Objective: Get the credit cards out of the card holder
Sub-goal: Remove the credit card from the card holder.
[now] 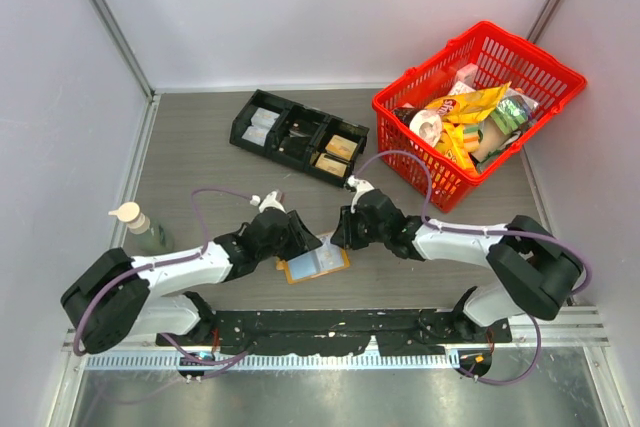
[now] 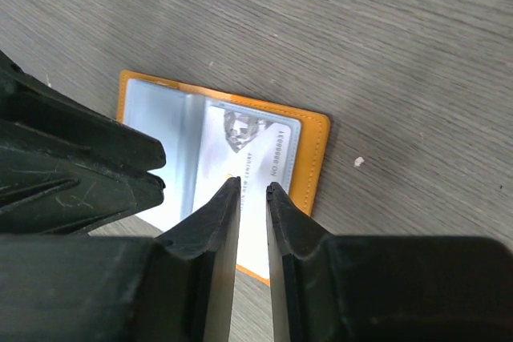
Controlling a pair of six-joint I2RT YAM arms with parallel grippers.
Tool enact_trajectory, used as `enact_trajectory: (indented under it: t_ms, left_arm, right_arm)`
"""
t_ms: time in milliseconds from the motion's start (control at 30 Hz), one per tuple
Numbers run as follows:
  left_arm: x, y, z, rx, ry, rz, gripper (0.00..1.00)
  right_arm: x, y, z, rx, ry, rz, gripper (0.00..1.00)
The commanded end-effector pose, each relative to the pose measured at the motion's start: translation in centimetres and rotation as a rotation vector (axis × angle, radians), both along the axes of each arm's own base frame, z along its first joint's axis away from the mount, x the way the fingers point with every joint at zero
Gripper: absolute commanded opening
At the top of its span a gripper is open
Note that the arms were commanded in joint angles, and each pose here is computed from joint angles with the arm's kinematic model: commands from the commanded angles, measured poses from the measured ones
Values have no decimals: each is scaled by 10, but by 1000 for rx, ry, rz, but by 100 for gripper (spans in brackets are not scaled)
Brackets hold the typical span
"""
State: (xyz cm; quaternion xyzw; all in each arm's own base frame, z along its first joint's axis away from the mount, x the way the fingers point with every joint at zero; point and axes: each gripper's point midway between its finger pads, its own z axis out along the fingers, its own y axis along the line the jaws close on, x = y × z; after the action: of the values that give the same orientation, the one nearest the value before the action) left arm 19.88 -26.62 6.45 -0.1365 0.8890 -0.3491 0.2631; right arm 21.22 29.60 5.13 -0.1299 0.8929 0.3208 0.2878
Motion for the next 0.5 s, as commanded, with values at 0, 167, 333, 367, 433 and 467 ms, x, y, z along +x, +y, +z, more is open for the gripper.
enact_trajectory:
  t_ms: [0, 167, 333, 367, 433, 467]
  left_arm:
    - [1, -14, -1, -60, 11, -28, 41]
    - [-1, -12, -13, -33, 34, -28, 38]
    - [-2, -5, -19, -25, 37, -6, 34]
    - [-3, -5, -20, -24, 39, -7, 34]
    - [-3, -7, -22, -30, 46, -12, 34]
    - [-4, -7, -24, -32, 52, -14, 34]
  right_arm:
    - [4, 6, -1, 62, 11, 1, 23]
    - [-2, 1, -20, 52, 79, 9, 18]
    - [-9, -3, -33, 37, 122, 15, 16]
    - [-9, -4, -34, 35, 127, 15, 16]
    - [-10, -5, -37, 34, 135, 12, 15]
    - [-11, -6, -37, 33, 138, 14, 15]
